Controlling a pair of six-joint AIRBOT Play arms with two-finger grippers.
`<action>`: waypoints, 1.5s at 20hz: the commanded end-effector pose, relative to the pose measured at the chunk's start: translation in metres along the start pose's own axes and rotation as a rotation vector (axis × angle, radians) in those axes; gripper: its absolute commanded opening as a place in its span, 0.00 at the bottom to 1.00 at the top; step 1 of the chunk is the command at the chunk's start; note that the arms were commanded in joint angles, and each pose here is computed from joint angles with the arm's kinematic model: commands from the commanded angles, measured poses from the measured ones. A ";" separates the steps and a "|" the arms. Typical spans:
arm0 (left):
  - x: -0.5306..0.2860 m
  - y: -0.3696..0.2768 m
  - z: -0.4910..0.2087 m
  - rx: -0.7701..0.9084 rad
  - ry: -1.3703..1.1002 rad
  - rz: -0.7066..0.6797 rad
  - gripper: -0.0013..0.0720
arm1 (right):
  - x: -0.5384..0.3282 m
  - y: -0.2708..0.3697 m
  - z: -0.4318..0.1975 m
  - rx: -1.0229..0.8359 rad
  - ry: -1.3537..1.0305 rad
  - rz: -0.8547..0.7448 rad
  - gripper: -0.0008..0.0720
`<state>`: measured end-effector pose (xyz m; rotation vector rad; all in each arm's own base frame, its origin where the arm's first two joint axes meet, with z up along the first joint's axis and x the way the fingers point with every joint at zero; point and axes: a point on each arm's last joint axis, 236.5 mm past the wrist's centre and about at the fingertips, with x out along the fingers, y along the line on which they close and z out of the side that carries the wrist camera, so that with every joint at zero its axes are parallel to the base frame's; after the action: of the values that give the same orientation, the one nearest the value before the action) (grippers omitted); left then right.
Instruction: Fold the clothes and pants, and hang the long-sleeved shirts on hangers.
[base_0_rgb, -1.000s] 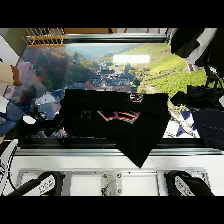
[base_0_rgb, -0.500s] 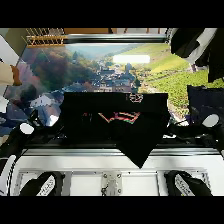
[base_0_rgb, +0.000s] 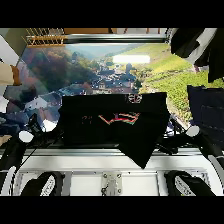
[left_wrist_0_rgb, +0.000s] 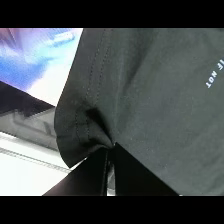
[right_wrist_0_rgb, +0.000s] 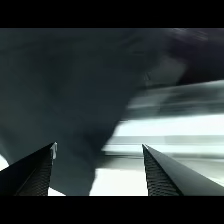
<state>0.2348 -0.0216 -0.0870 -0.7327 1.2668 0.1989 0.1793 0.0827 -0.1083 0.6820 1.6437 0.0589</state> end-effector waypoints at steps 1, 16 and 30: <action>-0.001 0.000 0.000 0.004 -0.004 0.001 0.03 | 0.019 0.025 -0.007 -0.034 0.027 0.040 0.81; -0.045 0.033 -0.022 0.079 0.111 0.114 0.03 | -0.053 -0.008 -0.005 -0.356 0.003 -0.281 0.03; -0.031 -0.022 0.070 0.209 0.108 0.120 0.03 | -0.118 0.085 0.139 -0.439 -0.241 -0.259 0.03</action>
<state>0.2557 0.0032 -0.0379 -0.5082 1.4168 0.1206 0.2986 0.0514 -0.0015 0.1386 1.4735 0.1441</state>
